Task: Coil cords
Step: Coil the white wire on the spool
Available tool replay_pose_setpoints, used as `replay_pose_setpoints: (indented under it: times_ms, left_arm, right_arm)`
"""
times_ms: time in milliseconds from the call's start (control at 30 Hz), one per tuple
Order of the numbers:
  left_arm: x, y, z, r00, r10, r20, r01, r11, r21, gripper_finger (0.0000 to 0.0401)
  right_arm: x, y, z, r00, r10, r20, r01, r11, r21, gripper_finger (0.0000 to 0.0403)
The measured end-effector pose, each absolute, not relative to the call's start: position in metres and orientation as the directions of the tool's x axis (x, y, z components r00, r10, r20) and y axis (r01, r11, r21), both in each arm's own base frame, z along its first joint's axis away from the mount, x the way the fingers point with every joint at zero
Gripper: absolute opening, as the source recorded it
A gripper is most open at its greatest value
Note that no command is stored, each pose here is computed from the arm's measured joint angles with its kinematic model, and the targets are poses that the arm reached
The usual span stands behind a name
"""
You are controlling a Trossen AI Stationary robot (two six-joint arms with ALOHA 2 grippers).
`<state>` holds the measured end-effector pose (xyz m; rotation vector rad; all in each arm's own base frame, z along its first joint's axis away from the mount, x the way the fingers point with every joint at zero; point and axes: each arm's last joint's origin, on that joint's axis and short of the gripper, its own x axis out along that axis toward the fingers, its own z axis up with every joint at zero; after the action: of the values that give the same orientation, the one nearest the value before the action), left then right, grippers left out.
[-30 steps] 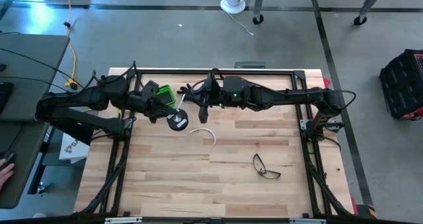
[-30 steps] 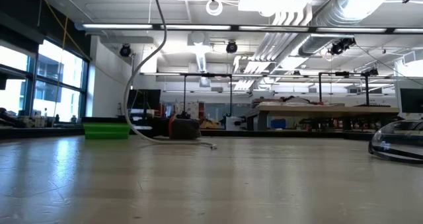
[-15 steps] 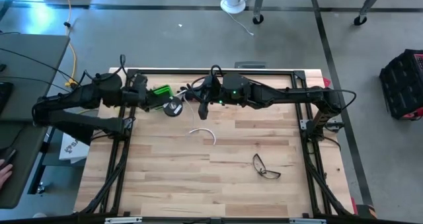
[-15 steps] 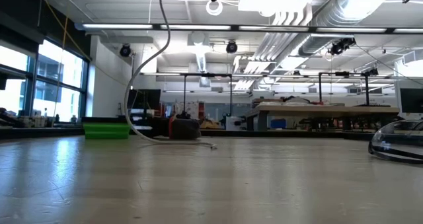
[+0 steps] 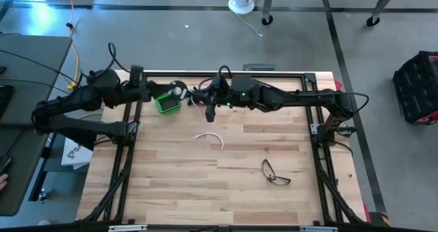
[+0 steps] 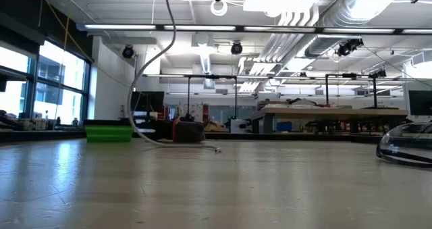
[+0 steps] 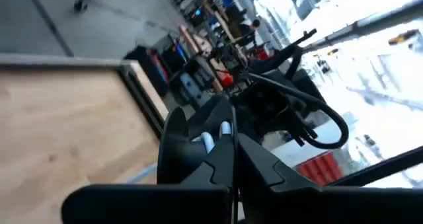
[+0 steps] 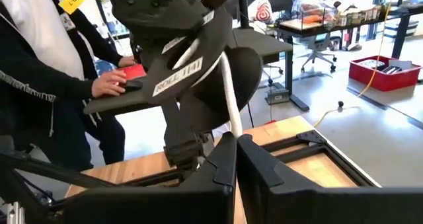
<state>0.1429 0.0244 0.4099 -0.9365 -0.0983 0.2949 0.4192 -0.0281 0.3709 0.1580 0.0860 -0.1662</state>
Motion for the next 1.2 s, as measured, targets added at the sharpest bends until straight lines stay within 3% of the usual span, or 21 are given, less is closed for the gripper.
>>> replay_pose_setpoints:
  times_ms: [367,533,867,1000,1200]
  left_arm:
    - [0.151,0.028,0.425,0.932,0.362,-0.010,-0.307,0.777,-0.550,0.0000]
    - [0.156,0.027,0.436,0.939,0.324,0.113,-0.238,0.853,-0.465,0.0000]
    - [0.145,0.025,0.445,0.928,0.315,0.197,-0.223,0.896,-0.384,0.0000]
    - [0.145,0.025,0.447,0.928,0.305,0.213,-0.205,0.898,-0.390,0.0000]
    - [0.150,0.026,0.457,0.898,0.288,0.332,-0.146,0.908,-0.394,0.0000]
  right_arm:
    - [0.420,-0.027,0.380,0.991,-0.137,-0.011,0.135,0.959,0.250,0.0001]
    - [0.419,-0.027,0.382,0.992,-0.127,0.004,0.122,0.958,0.259,0.0001]
    - [0.381,-0.019,0.430,0.988,-0.092,0.123,0.066,0.978,0.200,0.0006]
    - [0.364,-0.016,0.437,0.992,-0.113,0.051,0.102,0.978,0.180,0.0050]
    - [0.362,-0.016,0.421,0.972,-0.202,-0.117,0.219,0.962,0.160,0.0169]
